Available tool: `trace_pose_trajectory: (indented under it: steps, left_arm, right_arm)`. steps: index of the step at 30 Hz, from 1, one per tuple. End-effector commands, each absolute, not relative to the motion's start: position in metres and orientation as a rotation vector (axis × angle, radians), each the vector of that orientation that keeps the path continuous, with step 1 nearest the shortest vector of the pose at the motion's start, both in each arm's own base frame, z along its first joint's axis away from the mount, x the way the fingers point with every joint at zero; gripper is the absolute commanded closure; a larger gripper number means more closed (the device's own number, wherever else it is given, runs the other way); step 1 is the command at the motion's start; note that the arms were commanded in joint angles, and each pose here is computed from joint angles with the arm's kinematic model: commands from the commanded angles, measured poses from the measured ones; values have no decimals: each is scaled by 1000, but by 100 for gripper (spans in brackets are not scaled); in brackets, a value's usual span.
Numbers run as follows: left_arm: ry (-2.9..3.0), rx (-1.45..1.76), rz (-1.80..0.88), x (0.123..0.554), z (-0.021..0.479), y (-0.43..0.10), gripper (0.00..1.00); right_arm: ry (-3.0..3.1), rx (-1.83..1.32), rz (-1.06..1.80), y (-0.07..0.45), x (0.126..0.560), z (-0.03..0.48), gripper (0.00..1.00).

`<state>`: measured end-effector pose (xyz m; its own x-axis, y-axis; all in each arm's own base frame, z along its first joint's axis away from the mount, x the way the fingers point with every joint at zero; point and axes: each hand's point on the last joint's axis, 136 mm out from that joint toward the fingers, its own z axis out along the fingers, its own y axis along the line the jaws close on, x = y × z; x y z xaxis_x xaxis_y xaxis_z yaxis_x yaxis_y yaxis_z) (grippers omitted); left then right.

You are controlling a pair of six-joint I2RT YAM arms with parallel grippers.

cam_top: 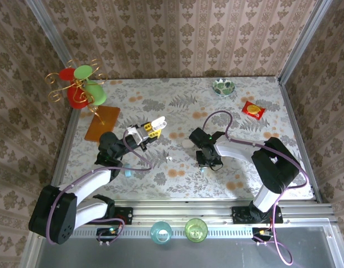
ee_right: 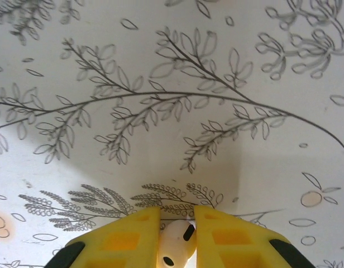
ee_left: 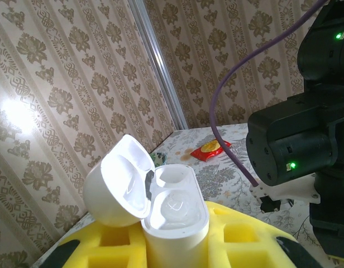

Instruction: Insert the wireless bluetooth earbuds into the charging case

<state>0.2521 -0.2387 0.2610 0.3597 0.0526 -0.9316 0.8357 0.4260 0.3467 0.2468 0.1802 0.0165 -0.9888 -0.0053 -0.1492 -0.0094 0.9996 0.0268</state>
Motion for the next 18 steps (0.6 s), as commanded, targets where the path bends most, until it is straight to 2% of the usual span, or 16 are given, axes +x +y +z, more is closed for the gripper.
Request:
trace_pose_trajectory:
  steps: [1, 7, 18]
  left_arm:
    - [1036, 1006, -632, 249, 279, -239, 100]
    - [1146, 816, -596, 275, 282, -208, 100]
    - [1189, 802, -526, 273, 281, -195, 100]
  right_arm:
    - [2927, -259, 54, 187, 257, 29, 78]
    - [2790, -926, 4, 204, 273, 40, 78]
    - [2466, -1588, -192, 217, 289, 28, 76]
